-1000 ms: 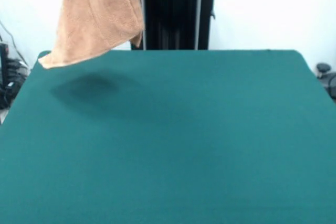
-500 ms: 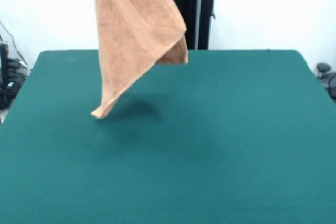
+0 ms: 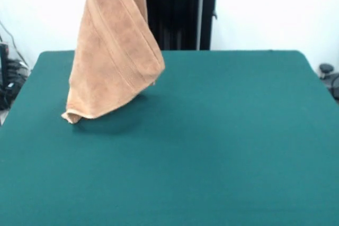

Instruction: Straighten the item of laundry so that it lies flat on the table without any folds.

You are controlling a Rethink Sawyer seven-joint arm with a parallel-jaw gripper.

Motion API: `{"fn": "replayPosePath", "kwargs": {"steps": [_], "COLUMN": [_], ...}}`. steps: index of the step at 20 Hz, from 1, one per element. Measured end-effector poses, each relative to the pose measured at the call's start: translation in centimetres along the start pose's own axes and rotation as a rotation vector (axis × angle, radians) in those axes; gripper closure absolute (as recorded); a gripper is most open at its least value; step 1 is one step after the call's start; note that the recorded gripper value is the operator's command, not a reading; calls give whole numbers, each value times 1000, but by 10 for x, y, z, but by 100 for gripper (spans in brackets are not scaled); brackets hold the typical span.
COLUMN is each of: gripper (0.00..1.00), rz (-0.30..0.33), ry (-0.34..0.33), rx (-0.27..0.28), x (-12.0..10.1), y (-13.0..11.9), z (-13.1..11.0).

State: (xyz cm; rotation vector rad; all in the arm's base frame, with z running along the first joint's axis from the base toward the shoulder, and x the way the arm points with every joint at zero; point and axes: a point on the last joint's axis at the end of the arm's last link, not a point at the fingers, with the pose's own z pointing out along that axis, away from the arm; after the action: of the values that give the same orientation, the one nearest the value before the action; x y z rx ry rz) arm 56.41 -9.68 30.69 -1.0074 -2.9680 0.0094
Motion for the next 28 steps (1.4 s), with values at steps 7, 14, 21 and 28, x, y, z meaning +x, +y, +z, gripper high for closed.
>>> {"fn": "replayPosePath", "kwargs": {"steps": [7,14,21,28], "gripper": [100,100,100,100], "rz": [-53,-88,-144,-242], "ry": [-20,13,30,25], "rx": [-10,-10,-14,-19], "x": [11,28,49,83], "y": [19,35,66,113], "z": [43,66,73,96]}}
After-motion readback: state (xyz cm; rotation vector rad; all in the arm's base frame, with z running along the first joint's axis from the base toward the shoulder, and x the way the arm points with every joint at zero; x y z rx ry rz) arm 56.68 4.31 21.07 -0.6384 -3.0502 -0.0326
